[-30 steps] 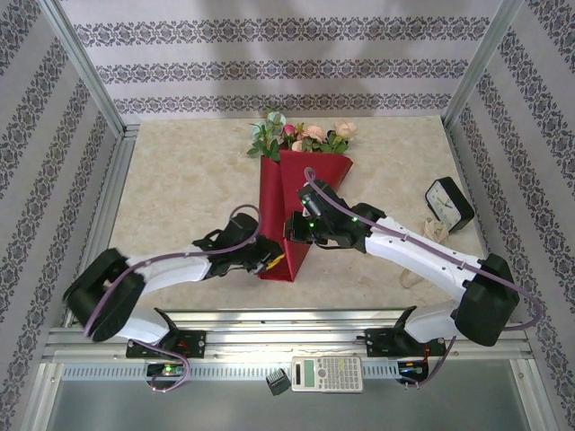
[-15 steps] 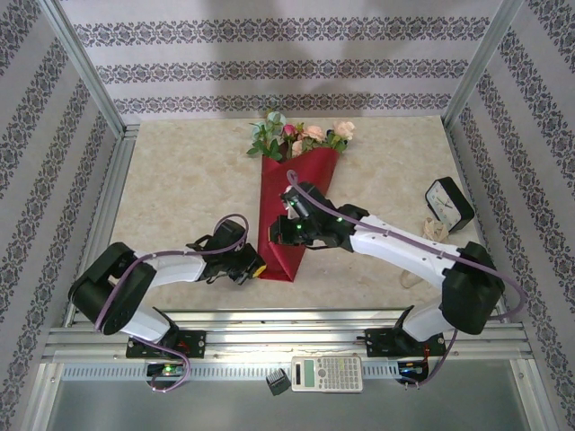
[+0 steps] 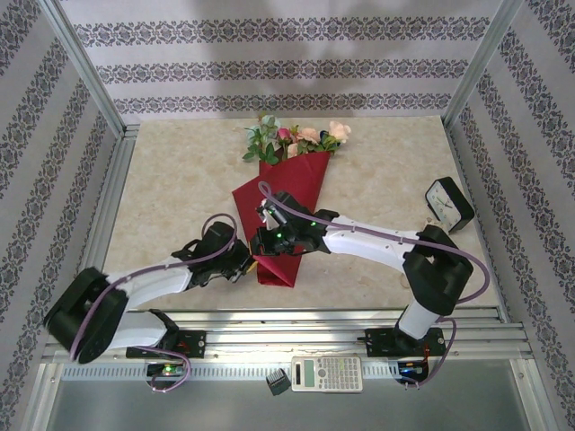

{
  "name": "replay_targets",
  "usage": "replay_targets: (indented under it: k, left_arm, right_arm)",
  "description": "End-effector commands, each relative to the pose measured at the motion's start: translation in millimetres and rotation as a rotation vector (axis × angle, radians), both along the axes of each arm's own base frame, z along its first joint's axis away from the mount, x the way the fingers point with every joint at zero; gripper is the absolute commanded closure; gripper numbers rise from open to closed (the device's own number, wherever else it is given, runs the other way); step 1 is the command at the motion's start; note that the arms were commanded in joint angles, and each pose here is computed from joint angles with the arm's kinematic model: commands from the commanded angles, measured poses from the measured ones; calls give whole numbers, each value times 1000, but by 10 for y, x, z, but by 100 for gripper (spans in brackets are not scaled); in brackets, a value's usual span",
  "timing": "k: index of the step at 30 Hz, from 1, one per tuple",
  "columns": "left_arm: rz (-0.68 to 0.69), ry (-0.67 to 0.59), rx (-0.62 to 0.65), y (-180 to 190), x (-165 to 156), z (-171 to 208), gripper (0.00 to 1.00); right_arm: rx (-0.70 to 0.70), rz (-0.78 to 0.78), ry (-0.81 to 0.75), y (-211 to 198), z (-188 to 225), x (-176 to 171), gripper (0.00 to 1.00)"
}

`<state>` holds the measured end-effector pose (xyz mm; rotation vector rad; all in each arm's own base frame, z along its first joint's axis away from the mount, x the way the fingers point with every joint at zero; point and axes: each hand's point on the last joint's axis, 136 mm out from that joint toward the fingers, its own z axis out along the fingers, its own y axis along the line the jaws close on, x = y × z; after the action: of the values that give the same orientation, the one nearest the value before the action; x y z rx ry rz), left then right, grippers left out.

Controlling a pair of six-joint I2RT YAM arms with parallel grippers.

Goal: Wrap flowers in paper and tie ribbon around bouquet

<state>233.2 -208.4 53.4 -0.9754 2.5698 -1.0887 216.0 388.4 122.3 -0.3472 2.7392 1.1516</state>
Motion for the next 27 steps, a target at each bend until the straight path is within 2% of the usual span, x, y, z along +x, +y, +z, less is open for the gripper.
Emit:
replay_targets:
  k: [1, 4, 6, 10, 14, 21, 27]
  left_arm:
    - [97, 39, 106, 319, -133, 100, 85]
    - [168, -3, 168, 612, -245, 361, 81]
    - [185, -47, 148, 666, -229, 525, 70]
    - [124, -40, 65, 498, -84, 515, 50]
    - [64, -49, 2, 329, 168, 441, 40]
    - [-4, -60, -22, 156, 484, 280, 42]
    - [-42, -27, -64, 25, 519, 102, 45]
  right_arm:
    - [-3, 39, 25, 54, -136, -52, 100]
    - [0, 40, 36, 67, -200, -57, 100]
    - [2, 45, 43, 85, -232, -61, 100]
    - [2, 52, 59, 109, -302, -74, 100]
    - [-8, 60, 77, 115, -385, -102, 100]
    - [-26, 86, 117, 161, -562, -209, 100]
    - [-45, 84, 133, 148, -707, -246, 100]
